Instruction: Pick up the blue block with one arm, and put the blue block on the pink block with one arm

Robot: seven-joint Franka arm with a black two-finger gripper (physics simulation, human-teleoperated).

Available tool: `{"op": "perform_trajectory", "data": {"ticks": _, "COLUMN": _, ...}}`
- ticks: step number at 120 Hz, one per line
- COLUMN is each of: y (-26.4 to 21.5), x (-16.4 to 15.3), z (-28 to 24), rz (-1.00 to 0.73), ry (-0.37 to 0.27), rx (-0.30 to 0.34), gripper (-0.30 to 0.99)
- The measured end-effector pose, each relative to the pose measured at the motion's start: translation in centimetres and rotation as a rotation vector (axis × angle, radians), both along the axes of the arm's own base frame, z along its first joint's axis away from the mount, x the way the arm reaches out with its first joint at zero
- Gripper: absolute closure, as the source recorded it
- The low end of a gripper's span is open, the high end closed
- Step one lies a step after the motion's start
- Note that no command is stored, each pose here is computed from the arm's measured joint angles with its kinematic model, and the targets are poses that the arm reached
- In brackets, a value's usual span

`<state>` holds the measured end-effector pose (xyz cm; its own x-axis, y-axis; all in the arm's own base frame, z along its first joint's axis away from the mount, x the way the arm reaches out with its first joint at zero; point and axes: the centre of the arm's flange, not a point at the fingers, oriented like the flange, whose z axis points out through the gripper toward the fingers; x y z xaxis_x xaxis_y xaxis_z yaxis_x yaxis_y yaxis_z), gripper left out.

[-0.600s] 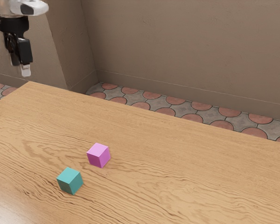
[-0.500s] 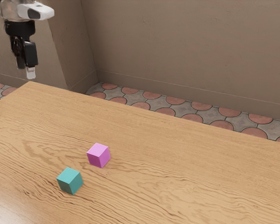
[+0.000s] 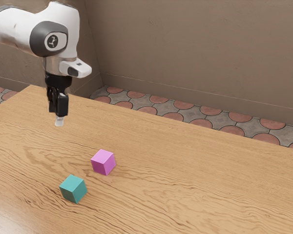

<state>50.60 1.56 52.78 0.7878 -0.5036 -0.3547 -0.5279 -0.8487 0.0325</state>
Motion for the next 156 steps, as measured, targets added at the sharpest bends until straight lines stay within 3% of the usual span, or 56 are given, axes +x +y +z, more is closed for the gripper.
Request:
{"op": "perform_trajectory", "data": {"ticks": 30, "y": -0.2, "x": 0.1, "z": -9.3, "rz": 0.041, "ry": 0.017, "rx": 0.005, "gripper": 0.00}}
{"op": "perform_trajectory", "data": {"ticks": 63, "y": -2.1, "x": -2.9, "z": -19.0, "rz": 0.171, "ry": 0.029, "rx": -0.005, "gripper": 0.00}}
{"op": "perform_trajectory", "data": {"ticks": 99, "y": -2.6, "x": -4.5, "z": -19.5, "rz": 0.295, "ry": -0.041, "rx": 0.054, "gripper": 0.00}}
{"op": "perform_trajectory", "data": {"ticks": 125, "y": 4.5, "x": -5.4, "z": -20.2, "rz": 0.505, "ry": -0.045, "rx": 0.080, "gripper": 0.00}}
{"op": "perform_trajectory", "data": {"ticks": 156, "y": 2.9, "x": -3.8, "z": -22.0, "rz": 0.511, "ry": -0.052, "rx": 0.069, "gripper": 0.00}}
